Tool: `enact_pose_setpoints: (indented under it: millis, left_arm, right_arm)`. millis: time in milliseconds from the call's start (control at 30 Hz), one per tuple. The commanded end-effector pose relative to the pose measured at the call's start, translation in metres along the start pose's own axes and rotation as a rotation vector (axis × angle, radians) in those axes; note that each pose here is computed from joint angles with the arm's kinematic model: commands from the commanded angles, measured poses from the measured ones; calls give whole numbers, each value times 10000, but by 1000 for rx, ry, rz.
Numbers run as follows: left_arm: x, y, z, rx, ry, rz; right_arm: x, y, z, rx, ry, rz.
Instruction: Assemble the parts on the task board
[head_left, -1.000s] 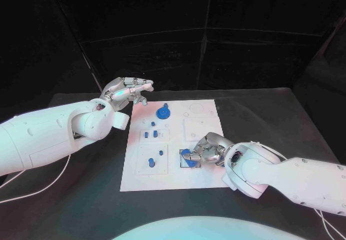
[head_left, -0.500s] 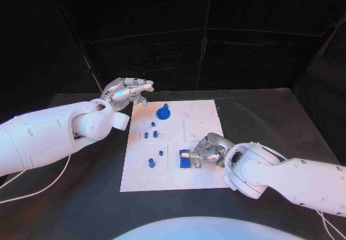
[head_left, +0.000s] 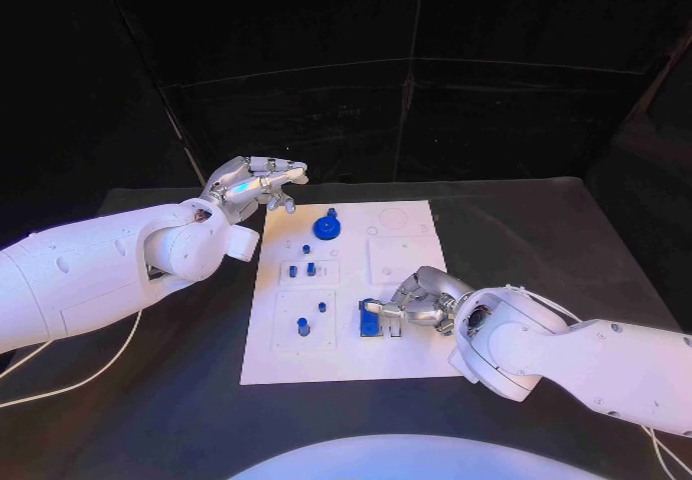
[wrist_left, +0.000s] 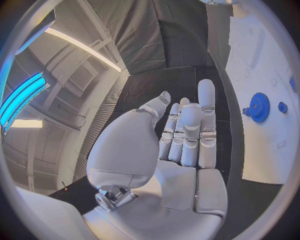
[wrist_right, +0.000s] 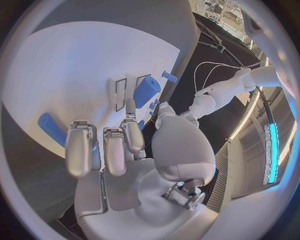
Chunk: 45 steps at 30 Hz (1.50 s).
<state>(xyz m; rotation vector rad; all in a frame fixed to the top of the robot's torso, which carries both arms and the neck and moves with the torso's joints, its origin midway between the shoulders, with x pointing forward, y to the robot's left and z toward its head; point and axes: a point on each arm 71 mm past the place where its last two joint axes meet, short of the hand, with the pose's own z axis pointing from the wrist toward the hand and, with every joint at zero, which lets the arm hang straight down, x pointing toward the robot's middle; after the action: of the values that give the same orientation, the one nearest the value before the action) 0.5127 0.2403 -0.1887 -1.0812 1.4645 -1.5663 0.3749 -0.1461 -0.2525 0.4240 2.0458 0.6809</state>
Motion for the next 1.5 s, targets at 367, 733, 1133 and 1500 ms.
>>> enact_pose_setpoints:
  millis: [367, 733, 1133, 1500]
  left_arm:
    - [15, 7, 1, -1, 16, -3]
    - [8, 16, -4, -6, 16, -2]
    - [-2, 16, -11, -7, 14, -1]
    - [-41, 10, -40, -9, 4, 1]
  right_arm:
    - [41, 89, -29, -70, 31, -56]
    - [43, 78, -21, -66, 38, -75]
    - [6, 51, 8, -54, -1, -101]
    - [-48, 32, 4, -88, -41, -213]
